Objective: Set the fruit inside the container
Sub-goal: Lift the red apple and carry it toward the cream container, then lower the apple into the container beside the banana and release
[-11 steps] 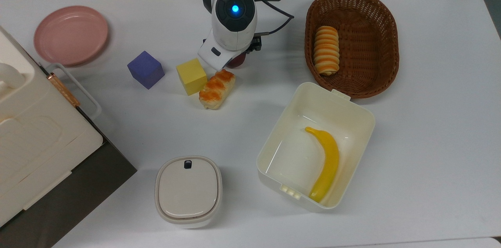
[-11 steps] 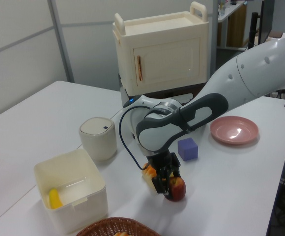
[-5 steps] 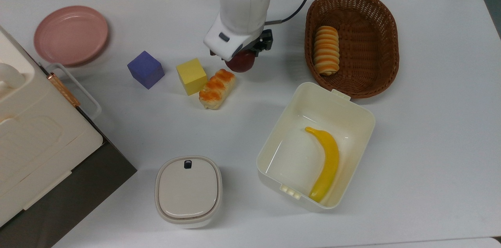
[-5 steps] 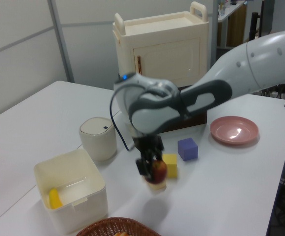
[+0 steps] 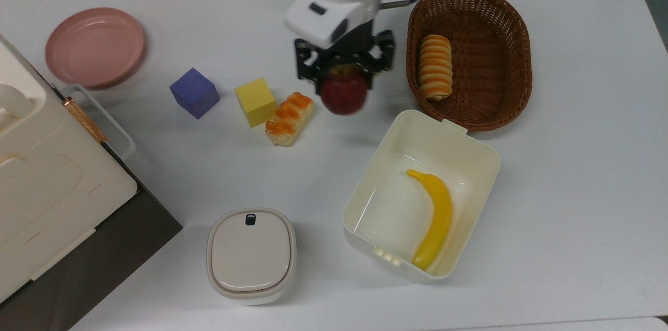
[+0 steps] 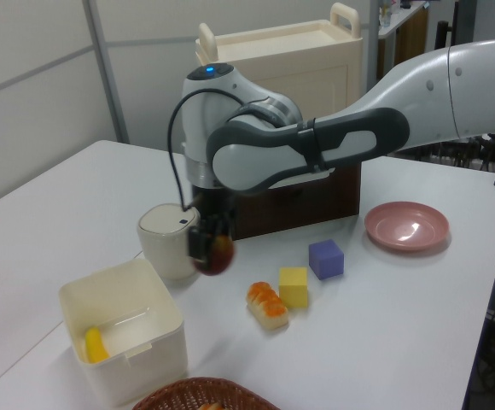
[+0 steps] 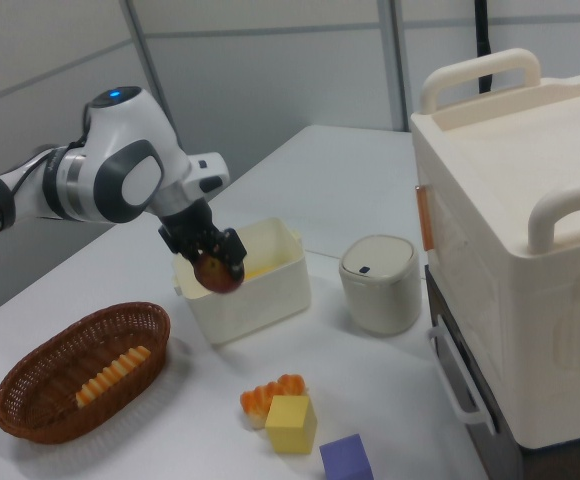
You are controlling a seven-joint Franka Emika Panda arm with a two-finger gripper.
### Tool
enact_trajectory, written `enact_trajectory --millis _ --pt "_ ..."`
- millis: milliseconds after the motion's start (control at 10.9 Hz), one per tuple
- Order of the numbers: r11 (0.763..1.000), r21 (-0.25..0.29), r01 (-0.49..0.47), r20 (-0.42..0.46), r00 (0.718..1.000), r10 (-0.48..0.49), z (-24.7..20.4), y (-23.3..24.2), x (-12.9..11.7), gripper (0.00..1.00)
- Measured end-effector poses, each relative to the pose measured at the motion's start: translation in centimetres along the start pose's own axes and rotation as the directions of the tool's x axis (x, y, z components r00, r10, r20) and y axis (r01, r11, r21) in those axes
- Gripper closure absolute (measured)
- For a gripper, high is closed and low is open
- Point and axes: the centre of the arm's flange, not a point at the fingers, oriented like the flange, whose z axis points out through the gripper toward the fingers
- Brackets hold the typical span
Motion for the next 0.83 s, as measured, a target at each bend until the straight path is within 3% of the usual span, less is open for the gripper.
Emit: enact_trajectory --millis 460,827 --pt "0.998 0.062 -0.001 -0.242 0.97 0.016 3.8 -5.3 3.3 0.15" --pt "0.997 0.078 0.01 -0.285 0.958 0.013 7.1 -6.3 4.1 0.15"
